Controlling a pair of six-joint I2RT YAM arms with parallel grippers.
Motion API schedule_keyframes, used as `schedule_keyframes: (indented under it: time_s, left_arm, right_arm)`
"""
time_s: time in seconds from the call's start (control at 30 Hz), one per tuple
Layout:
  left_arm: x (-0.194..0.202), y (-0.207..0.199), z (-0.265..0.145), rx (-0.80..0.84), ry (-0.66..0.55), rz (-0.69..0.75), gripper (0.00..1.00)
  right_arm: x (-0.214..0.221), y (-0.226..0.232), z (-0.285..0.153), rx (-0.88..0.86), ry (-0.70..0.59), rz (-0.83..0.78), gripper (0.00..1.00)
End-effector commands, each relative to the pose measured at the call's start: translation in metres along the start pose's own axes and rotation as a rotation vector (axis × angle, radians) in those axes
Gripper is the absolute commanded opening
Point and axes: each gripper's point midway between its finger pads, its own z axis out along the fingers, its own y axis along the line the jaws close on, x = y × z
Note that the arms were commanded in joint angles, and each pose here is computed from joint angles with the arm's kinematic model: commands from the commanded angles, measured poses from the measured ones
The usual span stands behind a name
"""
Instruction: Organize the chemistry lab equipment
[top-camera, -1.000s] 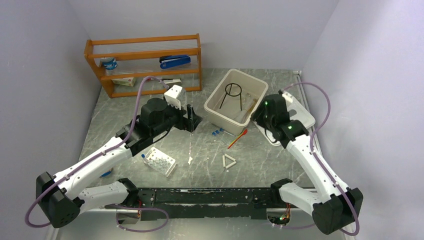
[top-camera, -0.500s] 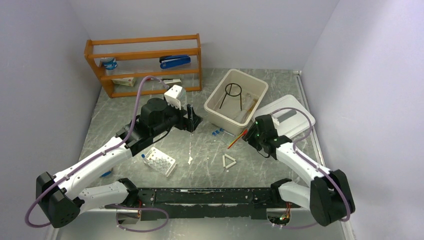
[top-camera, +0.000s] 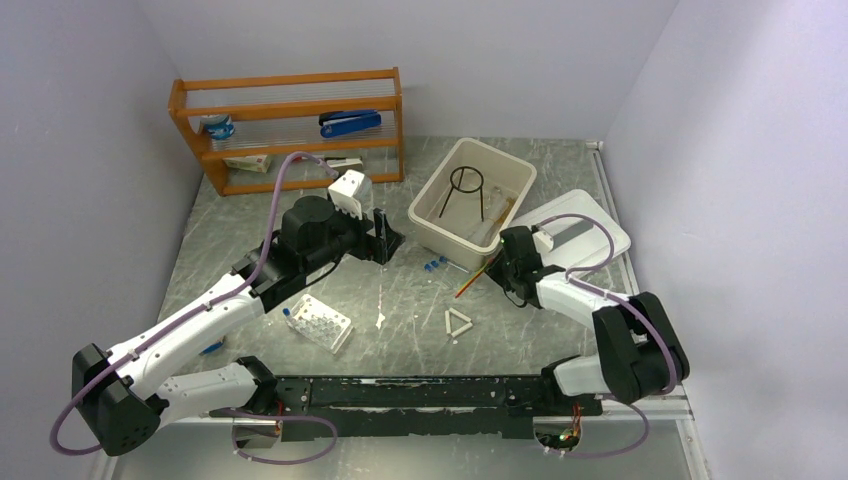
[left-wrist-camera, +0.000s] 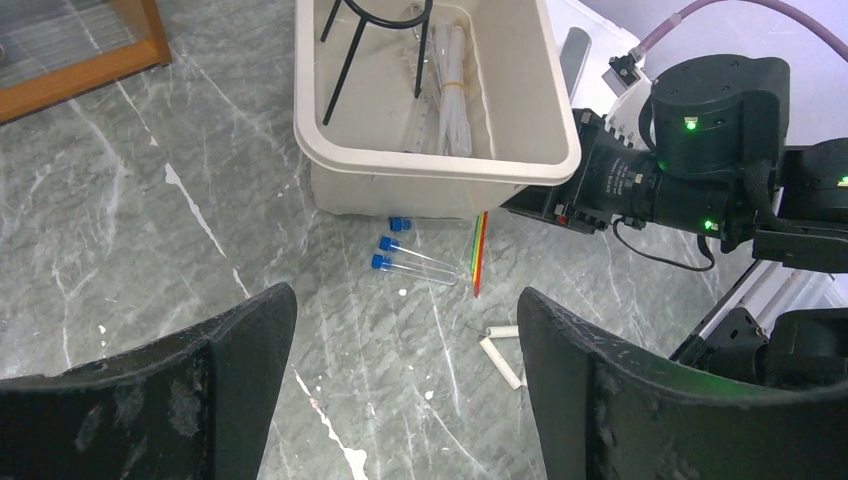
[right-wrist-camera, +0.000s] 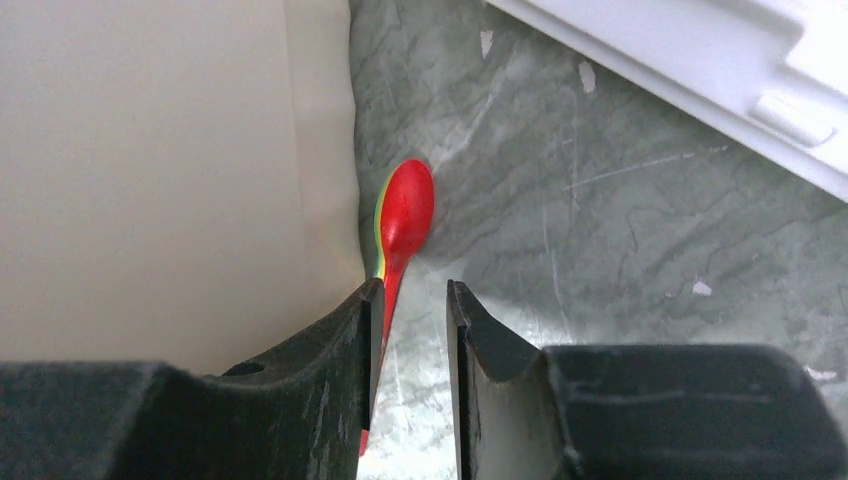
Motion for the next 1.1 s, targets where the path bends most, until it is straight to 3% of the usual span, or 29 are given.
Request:
schedule_keyframes:
  time_s: [0.0,0.4,0.67,0.97,1.07]
  left_arm:
    - [-0.006,0.003,0.000,-0.018,-0.020,0.002,0.85]
    - [-0.005,0.007,-0.003,-0.033,-0.029,0.003,0.85]
    - [-0.005,0.007,-0.003,-0.033,-0.032,-0.001,0.85]
    - [-0.002,0.006,-0.002,-0.027,-0.024,-0.002,0.85]
    - [-0.003,0.006,-0.003,-0.025,-0.028,-0.003,0.85]
  right_arm:
    - [-0.022,0.011,0.007,-0.011,-0.101,0.032,0.34]
    - [-0.014,0.007,0.024,0.015,-0.069,0.018,0.35]
    - [-0.014,-0.017,0.011,0.147,-0.047,-0.049,0.16]
    - [-0.010,-0.045,-0.012,0.231,-0.014,-0.163,0.15]
    - [-0.008,-0.041,-0.014,0.214,0.002,-0.168,0.19]
